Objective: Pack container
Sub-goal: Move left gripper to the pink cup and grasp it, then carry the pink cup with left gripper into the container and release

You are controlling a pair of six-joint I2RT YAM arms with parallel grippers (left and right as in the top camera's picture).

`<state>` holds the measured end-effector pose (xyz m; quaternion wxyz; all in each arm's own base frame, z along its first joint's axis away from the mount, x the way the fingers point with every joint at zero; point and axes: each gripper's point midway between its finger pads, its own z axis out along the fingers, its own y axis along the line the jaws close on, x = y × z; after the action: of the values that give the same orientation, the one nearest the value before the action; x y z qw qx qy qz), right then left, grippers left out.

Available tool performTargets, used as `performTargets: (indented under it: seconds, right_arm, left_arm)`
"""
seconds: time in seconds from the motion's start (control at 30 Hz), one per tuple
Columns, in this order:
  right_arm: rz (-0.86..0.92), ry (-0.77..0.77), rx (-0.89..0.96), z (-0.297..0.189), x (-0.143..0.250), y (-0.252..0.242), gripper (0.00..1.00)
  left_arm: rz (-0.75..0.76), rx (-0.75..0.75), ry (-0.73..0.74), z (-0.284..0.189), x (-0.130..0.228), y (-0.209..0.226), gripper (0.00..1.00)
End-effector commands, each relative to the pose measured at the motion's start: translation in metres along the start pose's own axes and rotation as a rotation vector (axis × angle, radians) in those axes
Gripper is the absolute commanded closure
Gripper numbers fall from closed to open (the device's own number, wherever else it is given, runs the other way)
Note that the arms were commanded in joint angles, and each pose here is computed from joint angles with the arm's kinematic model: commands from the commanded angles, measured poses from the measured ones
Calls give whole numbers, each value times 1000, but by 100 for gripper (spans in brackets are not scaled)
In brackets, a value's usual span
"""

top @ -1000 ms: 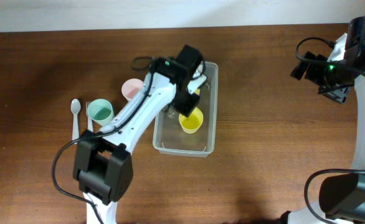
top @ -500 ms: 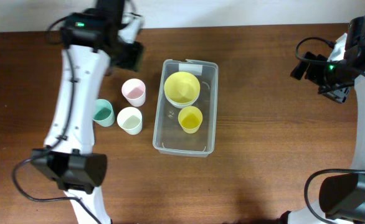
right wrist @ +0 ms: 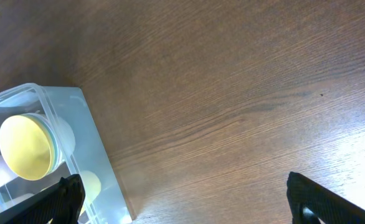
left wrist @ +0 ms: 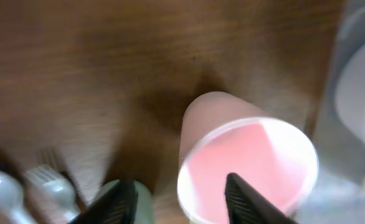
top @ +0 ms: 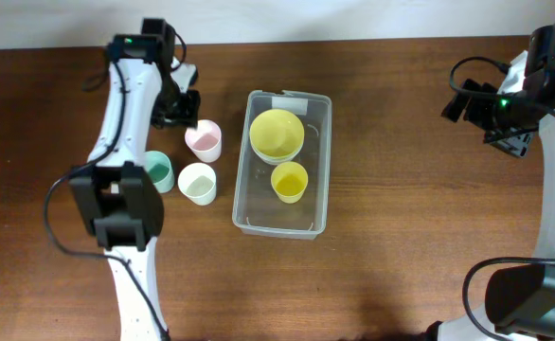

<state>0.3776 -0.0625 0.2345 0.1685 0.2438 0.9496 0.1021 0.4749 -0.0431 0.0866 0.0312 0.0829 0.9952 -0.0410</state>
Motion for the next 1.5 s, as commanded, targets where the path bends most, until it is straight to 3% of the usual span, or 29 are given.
performTargets:
  seconds: [0.0,0.23,0.33,0.5,0.73,1.0,1.23,1.47]
  right_arm:
    - [-8,-15,-2,-5,-2,1,1]
    - [-8,-15,-2,-5,-2,1,1]
    - [-8,-15,-2,-5,-2,1,1]
    - [-8,-15,-2,-5,-2,1,1]
    - [-8,-15,-2,-5,-2,1,1]
    - [-8,-15,-2,-5,-2,1,1]
    - [-8,-15,-2,-5,-2,1,1]
    - [-8,-15,-2,-5,-2,1,1]
  left_arm:
    - [-15,42,69,28,7,-3,68]
    - [-17,46,94,45,7,-2,73]
    - [-17,46,92,44,7,-2,99]
    - [-12,39,48,21,-2,-3,99]
    - [5,22,-128,-81,-14,-14,99]
    - [133,77,-314,-172,2,-94,99]
    - [313,64,-250,-155,24,-171,99]
    - [394,-19,-11,-88,60,-191,99]
